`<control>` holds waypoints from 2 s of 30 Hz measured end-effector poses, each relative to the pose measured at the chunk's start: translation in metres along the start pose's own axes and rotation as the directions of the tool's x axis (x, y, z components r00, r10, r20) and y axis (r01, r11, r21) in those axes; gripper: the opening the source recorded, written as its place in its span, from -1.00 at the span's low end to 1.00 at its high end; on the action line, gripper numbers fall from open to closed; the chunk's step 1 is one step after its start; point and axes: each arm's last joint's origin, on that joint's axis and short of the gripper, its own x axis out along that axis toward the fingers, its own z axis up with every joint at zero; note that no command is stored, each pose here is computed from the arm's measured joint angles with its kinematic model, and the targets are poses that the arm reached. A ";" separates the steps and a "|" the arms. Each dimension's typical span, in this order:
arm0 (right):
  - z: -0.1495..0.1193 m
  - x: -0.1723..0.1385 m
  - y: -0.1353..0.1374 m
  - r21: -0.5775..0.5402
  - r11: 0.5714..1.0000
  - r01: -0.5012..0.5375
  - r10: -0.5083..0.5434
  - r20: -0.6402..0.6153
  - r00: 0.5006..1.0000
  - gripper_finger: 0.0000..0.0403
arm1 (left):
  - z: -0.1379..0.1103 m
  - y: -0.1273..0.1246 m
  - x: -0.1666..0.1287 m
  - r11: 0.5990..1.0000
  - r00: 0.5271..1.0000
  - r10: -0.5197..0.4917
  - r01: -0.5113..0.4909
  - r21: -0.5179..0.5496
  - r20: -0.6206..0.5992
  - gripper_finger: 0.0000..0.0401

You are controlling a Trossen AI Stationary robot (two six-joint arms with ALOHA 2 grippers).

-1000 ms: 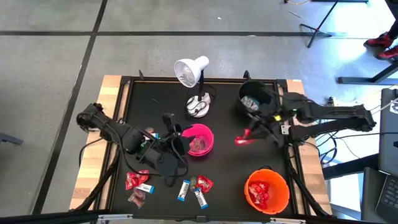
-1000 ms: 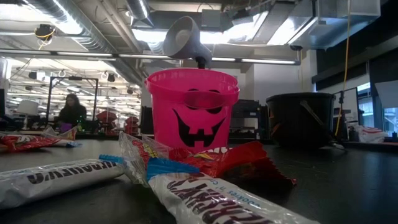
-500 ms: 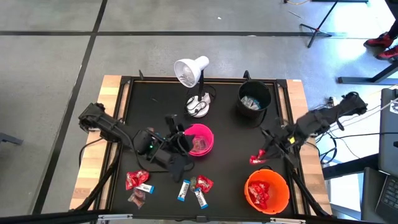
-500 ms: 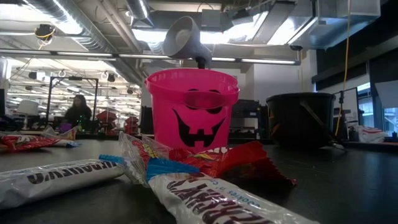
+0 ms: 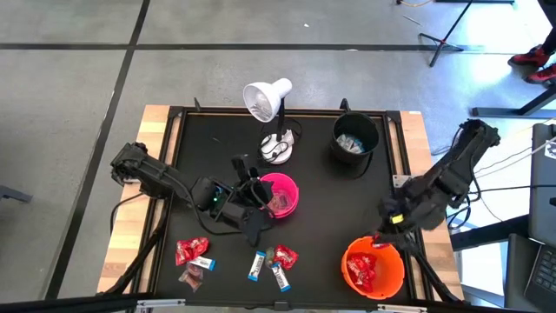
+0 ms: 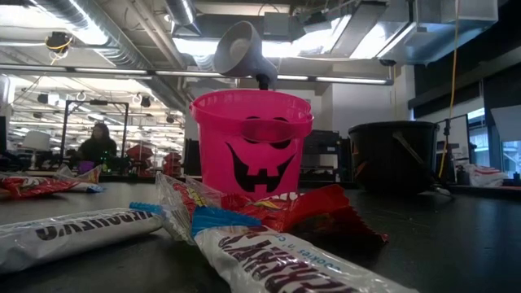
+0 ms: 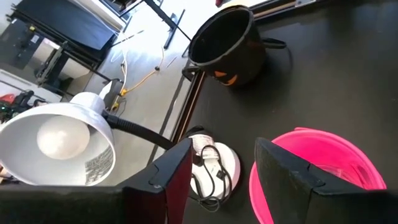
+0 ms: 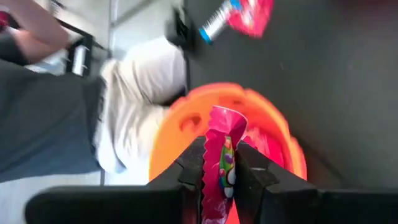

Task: Sort candy
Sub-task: Put the red candy into the orange bucket

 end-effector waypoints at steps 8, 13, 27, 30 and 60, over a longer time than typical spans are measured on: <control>-0.013 0.027 0.004 -0.009 0.997 0.079 -0.079 -0.176 0.981 -0.70 | 0.000 0.000 0.000 1.000 1.000 -0.001 0.001 -0.002 0.000 -0.18; -0.015 0.034 0.005 -0.008 0.997 0.079 -0.079 -0.234 0.969 -0.70 | 0.000 -0.001 0.000 1.000 1.000 -0.020 0.020 -0.003 -0.004 -0.18; -0.015 0.035 0.006 -0.008 0.997 0.079 -0.079 -0.240 0.968 -0.70 | 0.000 -0.001 0.000 0.999 1.000 -0.022 0.022 -0.026 -0.005 -0.18; -0.015 0.035 0.006 -0.008 0.997 0.079 -0.078 -0.240 0.968 -0.70 | 0.000 0.000 0.002 1.000 1.000 -0.018 0.018 -0.025 -0.008 -0.18; -0.013 0.035 0.009 -0.056 0.998 0.019 -0.032 -0.231 0.973 0.01 | 0.000 -0.001 -0.001 0.998 1.000 -0.016 0.016 -0.054 0.001 -0.18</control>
